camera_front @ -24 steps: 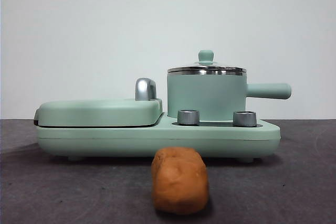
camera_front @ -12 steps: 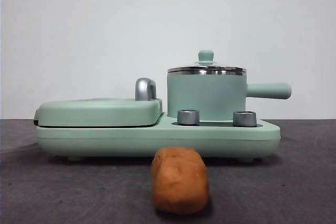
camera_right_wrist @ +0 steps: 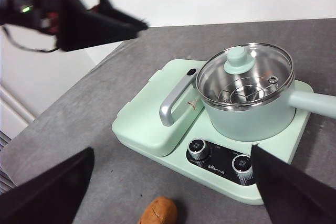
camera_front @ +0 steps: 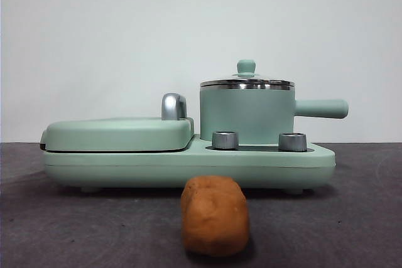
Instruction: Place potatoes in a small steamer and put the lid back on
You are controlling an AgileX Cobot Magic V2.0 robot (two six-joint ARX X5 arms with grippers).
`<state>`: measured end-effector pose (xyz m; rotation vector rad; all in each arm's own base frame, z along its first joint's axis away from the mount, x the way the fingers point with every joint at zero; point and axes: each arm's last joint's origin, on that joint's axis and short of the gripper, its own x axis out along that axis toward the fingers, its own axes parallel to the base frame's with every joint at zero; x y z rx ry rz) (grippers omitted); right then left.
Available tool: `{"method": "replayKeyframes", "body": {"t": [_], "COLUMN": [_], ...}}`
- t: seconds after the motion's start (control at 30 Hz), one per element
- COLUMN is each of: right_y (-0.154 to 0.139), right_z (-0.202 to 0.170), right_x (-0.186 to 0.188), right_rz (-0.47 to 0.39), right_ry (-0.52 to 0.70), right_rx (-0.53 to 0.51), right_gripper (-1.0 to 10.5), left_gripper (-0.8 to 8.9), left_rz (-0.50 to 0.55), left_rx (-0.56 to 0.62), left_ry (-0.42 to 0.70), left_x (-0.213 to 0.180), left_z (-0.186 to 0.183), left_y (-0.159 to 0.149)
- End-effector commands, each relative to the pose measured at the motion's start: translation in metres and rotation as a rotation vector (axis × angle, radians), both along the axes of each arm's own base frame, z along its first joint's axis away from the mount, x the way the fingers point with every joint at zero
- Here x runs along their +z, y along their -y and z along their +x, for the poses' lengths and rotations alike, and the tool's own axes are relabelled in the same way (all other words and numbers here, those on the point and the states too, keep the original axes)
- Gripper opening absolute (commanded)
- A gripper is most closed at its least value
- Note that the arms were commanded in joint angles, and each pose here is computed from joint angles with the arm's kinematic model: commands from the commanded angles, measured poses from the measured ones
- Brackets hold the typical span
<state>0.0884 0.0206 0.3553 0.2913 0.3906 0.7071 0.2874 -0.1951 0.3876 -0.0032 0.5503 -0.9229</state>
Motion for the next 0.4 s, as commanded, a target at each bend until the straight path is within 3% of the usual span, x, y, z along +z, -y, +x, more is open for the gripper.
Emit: {"method": "replayKeyframes", "body": {"t": [0.03, 0.4], "right_y": [0.0, 0.0], "right_z": [-0.001, -0.001], "right_x": [0.005, 0.005], "right_rz": [-0.006, -0.006], "right_ry": [0.026, 0.025], "right_rx": [0.004, 0.004], "right_gripper": [4.7, 4.7], "left_gripper": [4.65, 4.29], "left_rz": [0.057, 0.159], "left_rx": [0.018, 0.083], "left_ry": [0.069, 0.096], "left_x": [0.001, -0.033], "left_z": [0.016, 0.064], "left_y": [0.023, 0.077]}}
